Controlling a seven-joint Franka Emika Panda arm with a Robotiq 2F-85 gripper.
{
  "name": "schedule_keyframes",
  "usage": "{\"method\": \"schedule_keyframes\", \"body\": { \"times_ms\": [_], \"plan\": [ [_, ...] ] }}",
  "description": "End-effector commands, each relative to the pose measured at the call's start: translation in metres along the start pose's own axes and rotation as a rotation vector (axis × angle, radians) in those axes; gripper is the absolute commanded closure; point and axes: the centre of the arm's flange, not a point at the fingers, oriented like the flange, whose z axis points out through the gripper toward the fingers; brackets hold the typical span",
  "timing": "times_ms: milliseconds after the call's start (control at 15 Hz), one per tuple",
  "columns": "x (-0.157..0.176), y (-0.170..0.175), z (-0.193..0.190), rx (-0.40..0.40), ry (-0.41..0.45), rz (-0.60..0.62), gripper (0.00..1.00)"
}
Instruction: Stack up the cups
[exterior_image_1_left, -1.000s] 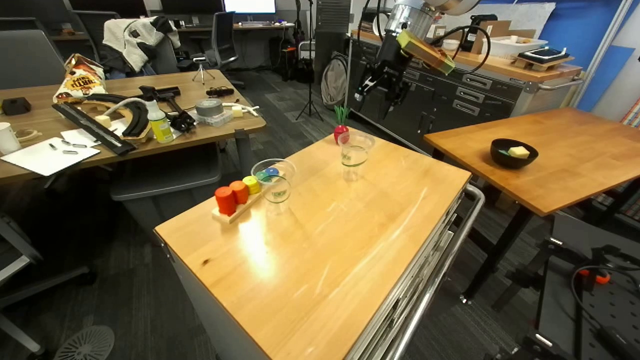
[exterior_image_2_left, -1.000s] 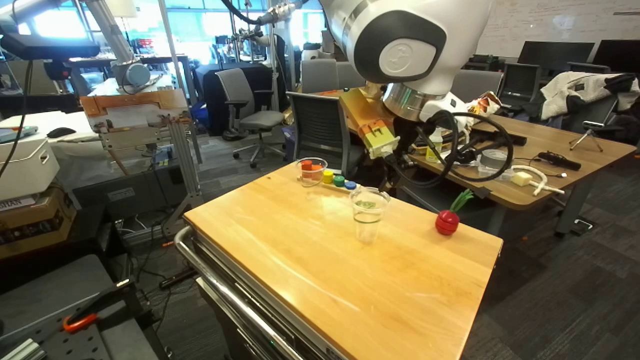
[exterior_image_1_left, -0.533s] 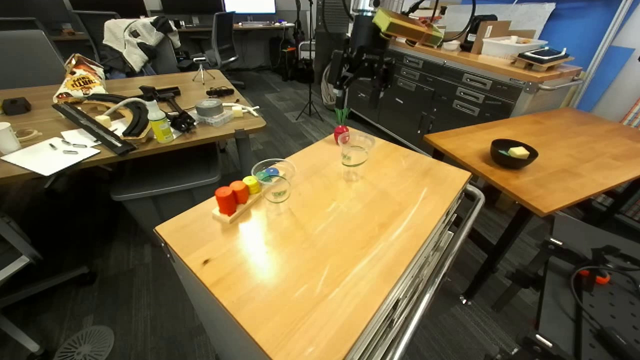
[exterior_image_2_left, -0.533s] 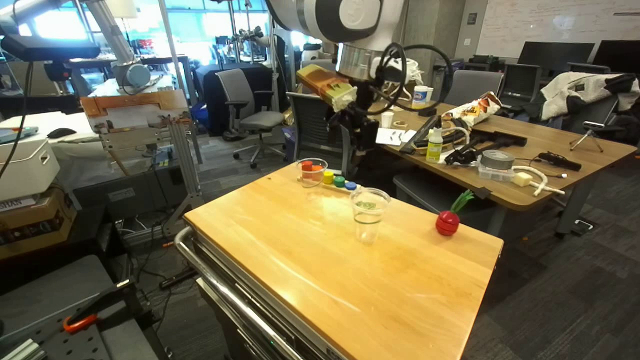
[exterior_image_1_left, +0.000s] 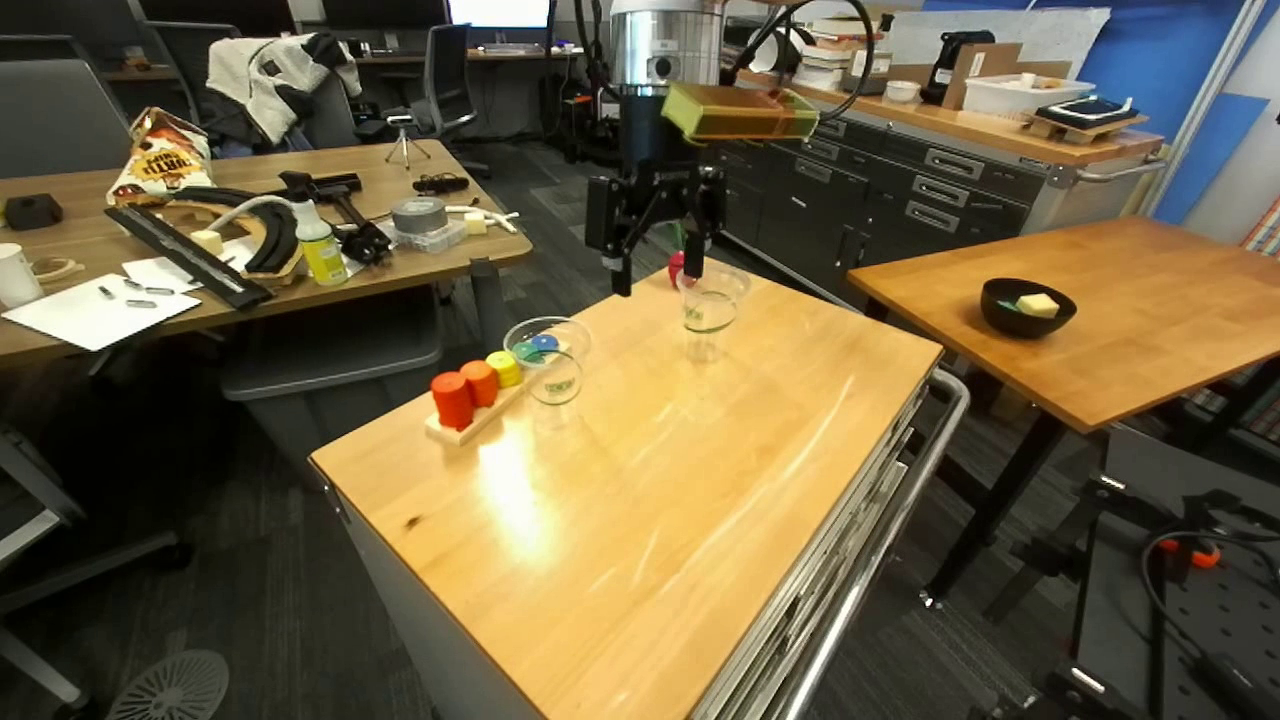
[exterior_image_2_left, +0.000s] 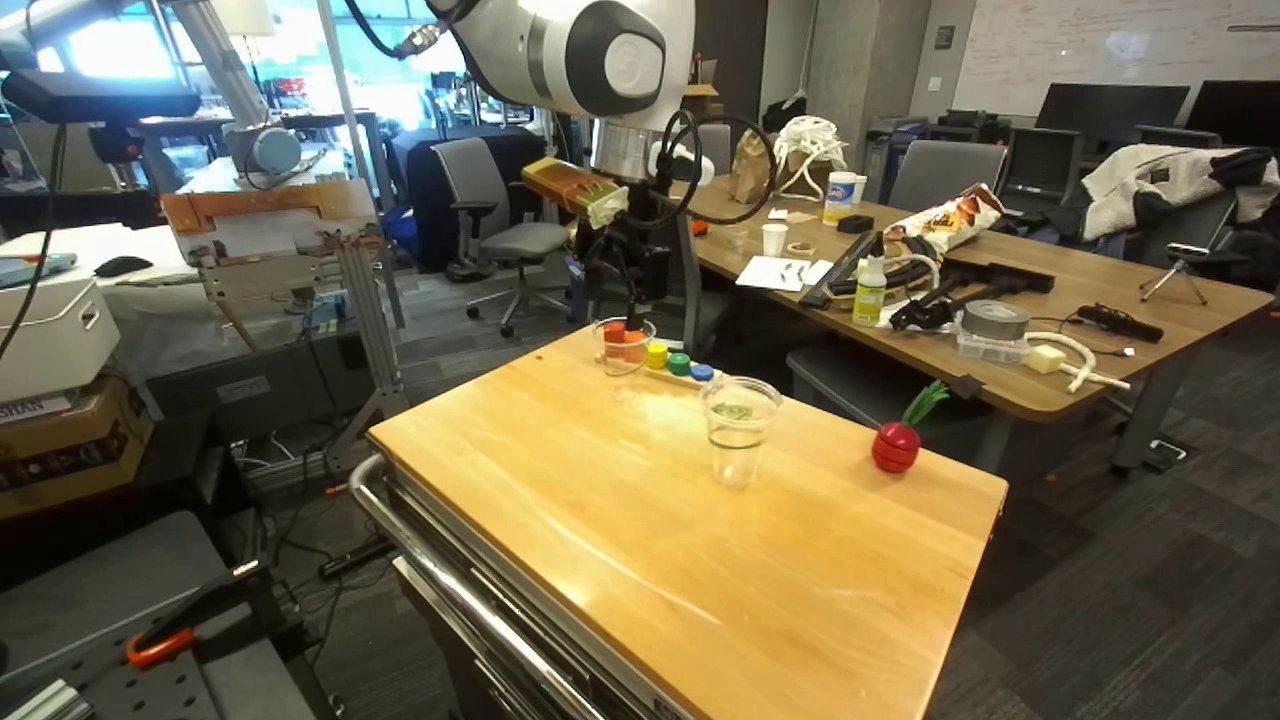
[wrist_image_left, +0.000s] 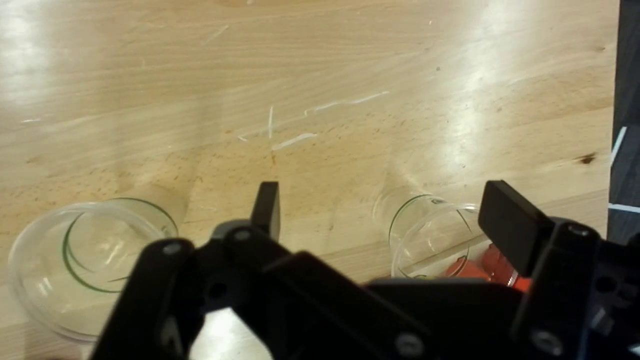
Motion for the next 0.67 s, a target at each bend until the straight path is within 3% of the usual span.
{"method": "schedule_keyframes", "body": {
  "times_ms": [0,600],
  "plan": [
    [0.031,-0.009,0.019,0.029,-0.005,0.013,0.0],
    [0.069,-0.036,0.05,0.104,0.004,0.042,0.0]
  ]
}}
